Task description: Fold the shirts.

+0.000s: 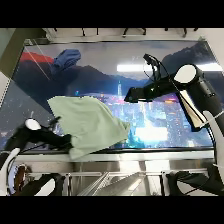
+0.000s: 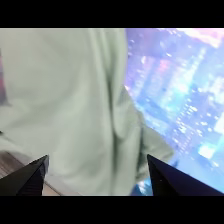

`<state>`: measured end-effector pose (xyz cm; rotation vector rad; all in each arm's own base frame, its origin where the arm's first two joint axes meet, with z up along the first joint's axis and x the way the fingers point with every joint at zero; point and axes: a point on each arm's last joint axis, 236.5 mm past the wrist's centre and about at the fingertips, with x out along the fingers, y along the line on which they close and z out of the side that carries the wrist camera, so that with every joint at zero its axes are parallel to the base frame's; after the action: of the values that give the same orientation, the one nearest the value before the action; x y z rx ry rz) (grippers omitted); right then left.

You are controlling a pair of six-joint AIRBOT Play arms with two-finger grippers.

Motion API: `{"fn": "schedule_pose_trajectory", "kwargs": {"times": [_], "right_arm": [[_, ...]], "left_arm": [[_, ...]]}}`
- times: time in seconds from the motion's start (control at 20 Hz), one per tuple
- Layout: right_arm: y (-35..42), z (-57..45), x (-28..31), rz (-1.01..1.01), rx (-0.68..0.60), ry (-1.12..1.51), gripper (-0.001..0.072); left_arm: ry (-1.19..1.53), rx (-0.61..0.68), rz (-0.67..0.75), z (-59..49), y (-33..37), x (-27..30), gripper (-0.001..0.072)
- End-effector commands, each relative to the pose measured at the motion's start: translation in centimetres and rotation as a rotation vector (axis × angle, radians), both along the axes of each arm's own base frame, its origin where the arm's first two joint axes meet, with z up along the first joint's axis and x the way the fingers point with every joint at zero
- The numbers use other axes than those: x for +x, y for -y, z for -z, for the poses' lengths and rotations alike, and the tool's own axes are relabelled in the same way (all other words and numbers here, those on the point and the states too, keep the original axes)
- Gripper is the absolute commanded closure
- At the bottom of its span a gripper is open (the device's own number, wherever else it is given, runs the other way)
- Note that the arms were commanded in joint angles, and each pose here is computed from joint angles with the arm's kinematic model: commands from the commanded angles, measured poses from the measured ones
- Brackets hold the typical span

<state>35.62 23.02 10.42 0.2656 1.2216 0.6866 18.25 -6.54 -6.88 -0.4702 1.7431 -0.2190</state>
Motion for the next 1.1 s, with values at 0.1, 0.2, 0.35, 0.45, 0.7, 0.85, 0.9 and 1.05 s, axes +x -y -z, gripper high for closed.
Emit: {"fn": "schedule_pose_trajectory", "kwargs": {"times": [0.1,0.2,0.35,0.45,0.7,0.85,0.9,1.05], "right_arm": [[3.0,7.4,-2.8,0.049,0.005,-0.201,0.0009],[2.7,10.4,-4.1,0.098,0.094,-0.280,0.0009],[2.1,15.2,-7.4,0.176,0.170,-0.432,0.0009],[0.9,16.2,-8.6,0.185,0.232,-0.492,0.0009],[-3.7,17.1,-10.3,0.162,0.283,-0.552,0.0010],[-6.8,17.9,-12.4,0.105,0.253,-0.549,0.0012],[-7.5,18.3,-12.7,0.103,0.242,-0.544,0.0056],[-8.8,19.3,-12.1,0.154,0.244,-0.528,0.0147]], "left_arm": [[0.098,0.218,-0.317,-5.1,-9.3,0.9,0.0693],[0.131,0.233,-0.363,-6.3,-10.5,1.9,0.0693],[0.140,0.271,-0.357,-7.3,-12.2,3.6,0.0694],[0.154,0.302,-0.355,-8.1,-13.7,5.3,0.0693],[0.155,0.263,-0.268,-8.1,-12.4,8.5,0.0693],[0.134,0.250,-0.194,-7.1,-11.0,8.8,0.0693],[0.132,0.249,-0.184,-6.9,-10.8,8.9,0.0694],[0.150,0.253,-0.183,-7.1,-10.7,9.1,0.0693]]}}
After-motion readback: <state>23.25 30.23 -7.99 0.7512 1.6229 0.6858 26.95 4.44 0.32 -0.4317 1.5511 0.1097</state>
